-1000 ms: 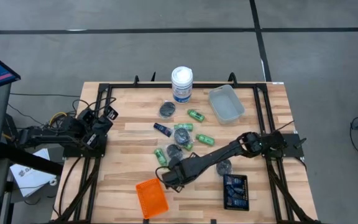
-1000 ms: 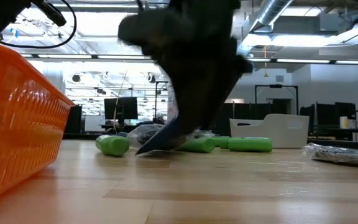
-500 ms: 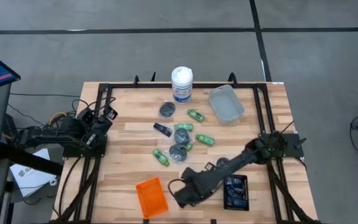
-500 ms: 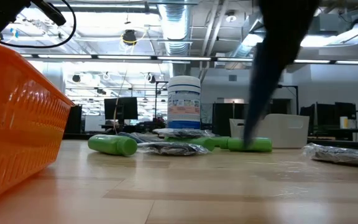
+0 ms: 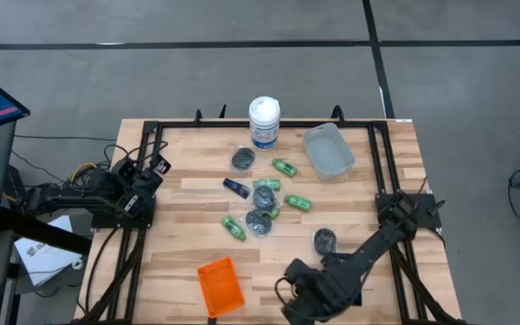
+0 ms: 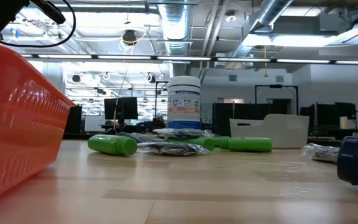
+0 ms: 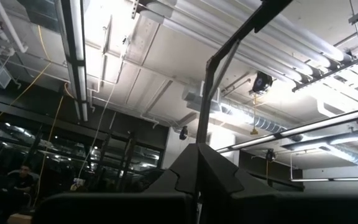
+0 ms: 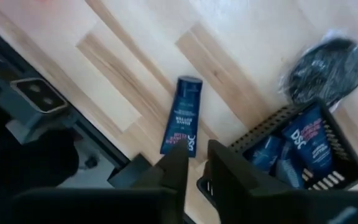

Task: Pick & Place Travel size toiletries
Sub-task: Put the blue shave cream into the black basket

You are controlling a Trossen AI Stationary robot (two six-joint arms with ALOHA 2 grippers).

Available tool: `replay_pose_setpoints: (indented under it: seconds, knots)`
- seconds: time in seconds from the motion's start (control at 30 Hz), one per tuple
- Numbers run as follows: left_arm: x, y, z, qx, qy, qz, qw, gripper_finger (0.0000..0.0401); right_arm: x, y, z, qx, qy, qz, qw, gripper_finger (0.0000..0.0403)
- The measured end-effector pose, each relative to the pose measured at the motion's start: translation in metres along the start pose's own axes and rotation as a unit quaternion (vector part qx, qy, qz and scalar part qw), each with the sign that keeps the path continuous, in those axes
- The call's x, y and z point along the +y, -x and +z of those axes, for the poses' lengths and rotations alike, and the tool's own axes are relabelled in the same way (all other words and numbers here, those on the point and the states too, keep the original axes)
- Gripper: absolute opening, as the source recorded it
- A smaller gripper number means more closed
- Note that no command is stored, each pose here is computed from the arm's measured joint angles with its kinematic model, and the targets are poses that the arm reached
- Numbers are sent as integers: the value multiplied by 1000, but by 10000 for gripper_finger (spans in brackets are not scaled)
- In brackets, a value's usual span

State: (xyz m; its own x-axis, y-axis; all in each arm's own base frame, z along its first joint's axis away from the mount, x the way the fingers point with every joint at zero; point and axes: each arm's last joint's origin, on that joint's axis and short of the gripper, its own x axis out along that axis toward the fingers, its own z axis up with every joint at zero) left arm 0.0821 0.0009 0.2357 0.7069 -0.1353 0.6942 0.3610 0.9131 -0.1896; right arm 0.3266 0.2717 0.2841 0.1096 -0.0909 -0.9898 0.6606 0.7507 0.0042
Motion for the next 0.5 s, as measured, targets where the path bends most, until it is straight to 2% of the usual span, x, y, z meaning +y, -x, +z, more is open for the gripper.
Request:
replay_pose_setpoints:
  seconds: [0.13, 0.23, 0.37, 0.5]
  knots:
    - [0, 0, 0, 0, 0, 0, 1000, 1, -1, 4, -2, -21, 9, 2, 1000, 18]
    - [0, 0, 0, 0, 11, 0, 1000, 1, 0, 2, -2, -17, 15, 1, 1000, 30]
    - [0, 0, 0, 0, 20, 1, 1000, 1, 3, -12, 1, -15, 7, 3, 1000, 90]
    - [0, 0, 0, 0, 23, 1, 1000, 1, 3, -28, -1, 5, 1, -2, 1000, 171]
